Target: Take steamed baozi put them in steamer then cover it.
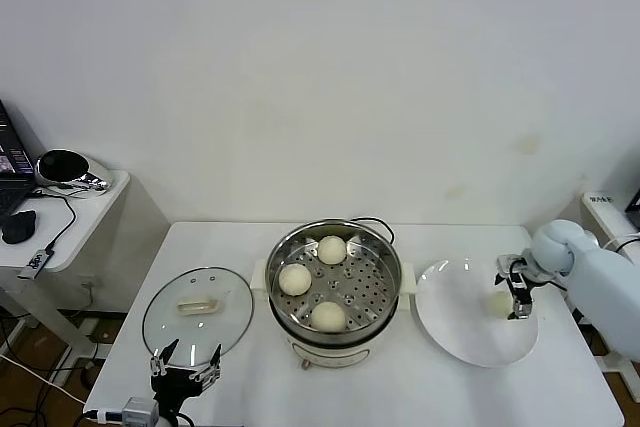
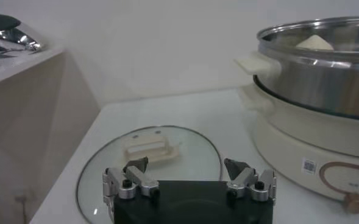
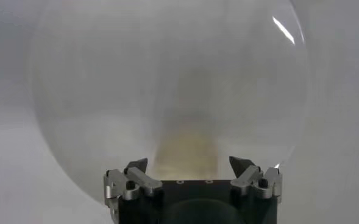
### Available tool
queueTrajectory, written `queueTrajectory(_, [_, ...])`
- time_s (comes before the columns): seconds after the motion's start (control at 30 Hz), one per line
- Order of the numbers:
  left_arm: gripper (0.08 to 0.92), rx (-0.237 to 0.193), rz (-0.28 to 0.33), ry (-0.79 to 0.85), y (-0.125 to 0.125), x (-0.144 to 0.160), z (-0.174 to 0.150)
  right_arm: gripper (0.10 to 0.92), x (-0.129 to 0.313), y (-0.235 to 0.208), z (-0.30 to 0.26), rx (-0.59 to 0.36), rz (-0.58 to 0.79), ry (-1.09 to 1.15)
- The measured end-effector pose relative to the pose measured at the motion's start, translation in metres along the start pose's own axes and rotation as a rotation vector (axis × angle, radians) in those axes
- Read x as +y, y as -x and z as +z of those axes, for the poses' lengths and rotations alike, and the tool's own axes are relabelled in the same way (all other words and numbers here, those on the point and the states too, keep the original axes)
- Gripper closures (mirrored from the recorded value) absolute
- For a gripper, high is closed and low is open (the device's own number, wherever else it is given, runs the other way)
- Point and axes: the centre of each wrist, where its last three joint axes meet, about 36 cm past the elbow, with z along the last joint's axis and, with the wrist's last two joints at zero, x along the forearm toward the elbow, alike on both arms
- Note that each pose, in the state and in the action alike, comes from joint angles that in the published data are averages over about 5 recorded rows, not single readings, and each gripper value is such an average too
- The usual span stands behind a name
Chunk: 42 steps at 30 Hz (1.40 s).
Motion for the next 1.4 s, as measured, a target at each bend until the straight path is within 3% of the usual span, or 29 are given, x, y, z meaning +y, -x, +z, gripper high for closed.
queueTrajectory(0.5, [0.177,0.005,0.001,-0.002,0.005,0.001,0.003,0.207,0.002,0.011,0.003,0.013,-0.003,0.014])
queueTrajectory(0.77, [0.177,0.007,0.002,-0.002,0.005,0.0,0.003,0.405,0.001,0.008,0.003,0.005,0.003,0.026])
queueTrajectory(0.9, [0.177,0.006,0.004,-0.001,0.005,0.0,0.003,0.455,0.001,0.002,0.004,-0.001,0.005,0.038])
queueTrajectory(1.17, [0.177,0.0,0.006,-0.004,0.01,-0.001,0.003,0.462,-0.005,-0.03,0.003,-0.03,0.016,0.056])
queueTrajectory(1.4, [0.177,-0.012,-0.009,0.013,0.013,0.003,-0.003,0.462,-0.028,-0.087,-0.027,-0.088,0.046,0.032])
